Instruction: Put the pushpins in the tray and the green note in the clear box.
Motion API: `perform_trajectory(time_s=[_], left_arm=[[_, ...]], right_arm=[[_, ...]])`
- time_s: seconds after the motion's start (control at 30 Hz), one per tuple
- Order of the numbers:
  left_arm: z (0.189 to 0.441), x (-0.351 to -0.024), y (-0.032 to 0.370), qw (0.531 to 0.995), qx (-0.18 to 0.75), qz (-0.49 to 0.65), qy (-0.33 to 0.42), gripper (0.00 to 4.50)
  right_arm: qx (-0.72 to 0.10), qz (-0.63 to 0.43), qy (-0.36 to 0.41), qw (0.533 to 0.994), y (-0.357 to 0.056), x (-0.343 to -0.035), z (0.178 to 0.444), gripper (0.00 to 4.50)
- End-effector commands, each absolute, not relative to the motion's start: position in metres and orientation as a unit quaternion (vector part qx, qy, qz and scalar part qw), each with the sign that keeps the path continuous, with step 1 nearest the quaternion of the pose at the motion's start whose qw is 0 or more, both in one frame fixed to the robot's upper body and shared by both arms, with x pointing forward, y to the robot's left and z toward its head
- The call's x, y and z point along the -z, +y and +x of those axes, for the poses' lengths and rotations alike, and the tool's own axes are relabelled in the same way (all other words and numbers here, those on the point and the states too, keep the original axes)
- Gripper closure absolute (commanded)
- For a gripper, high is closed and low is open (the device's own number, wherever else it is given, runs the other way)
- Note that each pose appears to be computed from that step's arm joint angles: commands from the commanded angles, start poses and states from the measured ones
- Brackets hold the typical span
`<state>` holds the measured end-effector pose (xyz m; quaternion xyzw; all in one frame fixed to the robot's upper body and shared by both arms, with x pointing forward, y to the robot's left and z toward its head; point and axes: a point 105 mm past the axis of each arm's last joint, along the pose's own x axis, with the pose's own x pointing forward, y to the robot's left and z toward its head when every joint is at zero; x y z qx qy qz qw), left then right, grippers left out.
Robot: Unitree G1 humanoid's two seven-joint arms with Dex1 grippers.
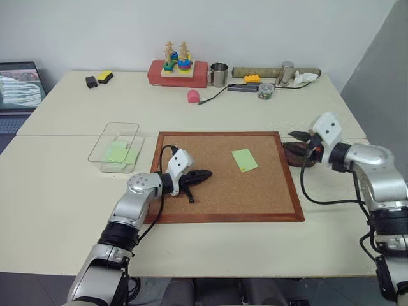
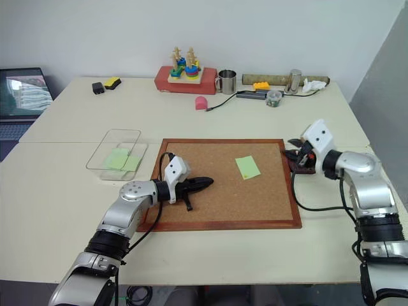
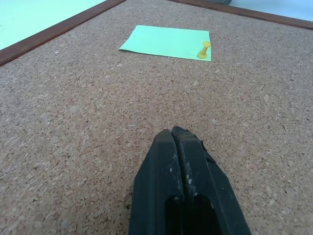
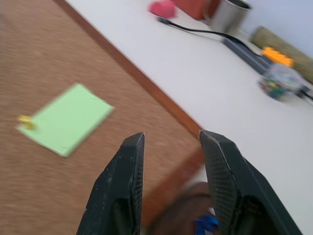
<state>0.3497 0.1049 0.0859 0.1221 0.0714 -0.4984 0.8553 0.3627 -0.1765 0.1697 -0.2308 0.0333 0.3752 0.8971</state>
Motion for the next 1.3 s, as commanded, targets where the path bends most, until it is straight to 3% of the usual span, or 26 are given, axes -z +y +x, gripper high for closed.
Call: perform_trajectory(time_s=[0.03,0.3,0.77,1.07,1.3], left_arm=[[0.349,-0.077,0.106,0.853,0.499,0.126,0.089,4.50],[0.348,-0.076,0.105,0.853,0.499,0.125,0.090,4.50],[0.346,-0.076,0.106,0.853,0.498,0.124,0.090,4.50],[0.345,-0.075,0.105,0.854,0.498,0.123,0.091,4.50],[0.345,-0.074,0.106,0.853,0.498,0.124,0.092,4.50]], right_arm=[[-0.427,-0.216,0.013,0.878,-0.136,-0.166,0.349,2.67],[-0.461,-0.195,0.036,0.865,-0.097,-0.132,0.348,2.67],[-0.448,-0.165,0.054,0.877,-0.096,-0.113,0.365,2.67],[-0.453,-0.145,0.060,0.877,-0.099,-0.109,0.362,4.44],[-0.463,-0.146,0.040,0.873,-0.094,-0.120,0.358,4.47]])
